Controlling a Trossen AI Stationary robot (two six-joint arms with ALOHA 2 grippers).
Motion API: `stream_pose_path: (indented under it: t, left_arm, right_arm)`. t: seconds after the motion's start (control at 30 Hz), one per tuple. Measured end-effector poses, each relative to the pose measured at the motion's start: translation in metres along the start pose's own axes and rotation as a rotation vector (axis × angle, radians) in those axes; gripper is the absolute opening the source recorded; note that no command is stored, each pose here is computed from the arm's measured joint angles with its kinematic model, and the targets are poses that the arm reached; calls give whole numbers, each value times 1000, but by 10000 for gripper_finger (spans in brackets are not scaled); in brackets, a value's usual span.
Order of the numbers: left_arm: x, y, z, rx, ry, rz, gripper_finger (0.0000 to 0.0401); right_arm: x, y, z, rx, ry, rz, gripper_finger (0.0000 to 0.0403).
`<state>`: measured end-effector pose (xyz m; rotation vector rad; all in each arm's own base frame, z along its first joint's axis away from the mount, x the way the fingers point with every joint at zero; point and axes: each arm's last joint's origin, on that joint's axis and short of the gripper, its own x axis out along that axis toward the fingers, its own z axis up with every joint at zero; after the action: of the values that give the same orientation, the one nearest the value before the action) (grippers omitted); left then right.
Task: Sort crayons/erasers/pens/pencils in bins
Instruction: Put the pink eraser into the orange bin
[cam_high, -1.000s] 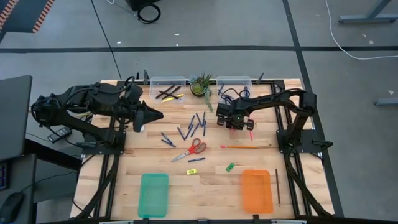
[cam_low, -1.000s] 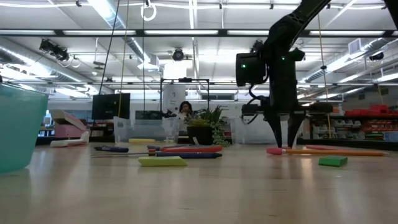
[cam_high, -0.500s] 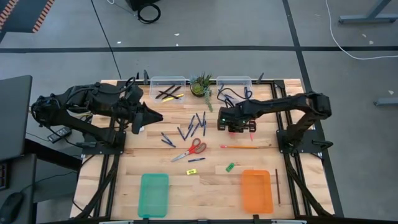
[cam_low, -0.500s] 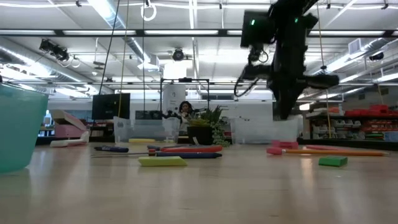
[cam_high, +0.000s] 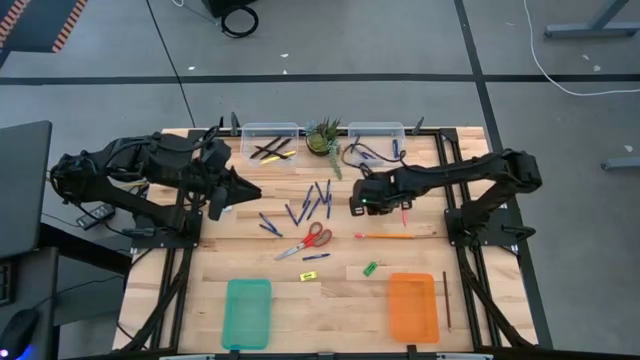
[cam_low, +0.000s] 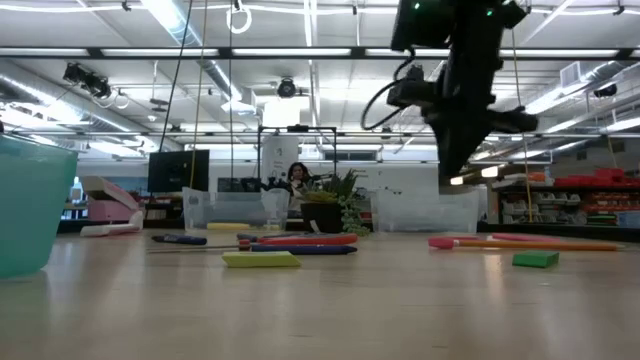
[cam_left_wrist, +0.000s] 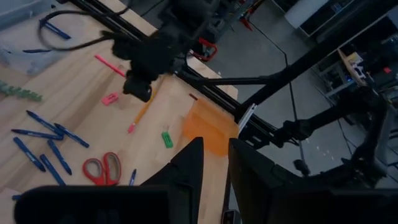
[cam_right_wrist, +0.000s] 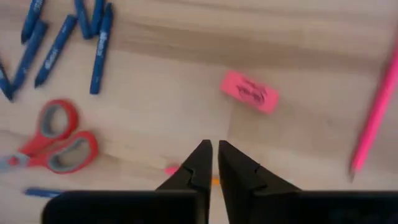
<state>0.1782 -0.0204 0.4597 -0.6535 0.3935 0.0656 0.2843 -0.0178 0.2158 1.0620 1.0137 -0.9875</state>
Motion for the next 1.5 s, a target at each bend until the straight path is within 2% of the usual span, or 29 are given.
stream_pose_path:
  t: [0.17,0.37,0.67,0.93,1.13,1.3,1.5]
  left_arm:
    - [0,0,-1,-26,25,-22,78]
    - [0,0,-2,-25,46,-28,82]
    - [0,1,-1,-22,19,1,78]
    - [0,4,2,-26,-89,123,84]
    - [-1,4,5,-57,-154,153,84]
    - [0,5,6,-111,-187,184,79]
    - [0,5,6,-162,-197,187,79]
  right_arm:
    - [20,3,7,-347,96,4,92]
    - [21,2,8,-746,105,5,152]
    - [26,-4,9,-1186,64,-48,182]
    - [47,-16,3,-1266,49,-32,222]
    - [57,-22,7,-1275,15,-38,253]
    - [72,-37,11,-1278,25,-1,257]
    - [77,-45,19,-1241,43,47,255]
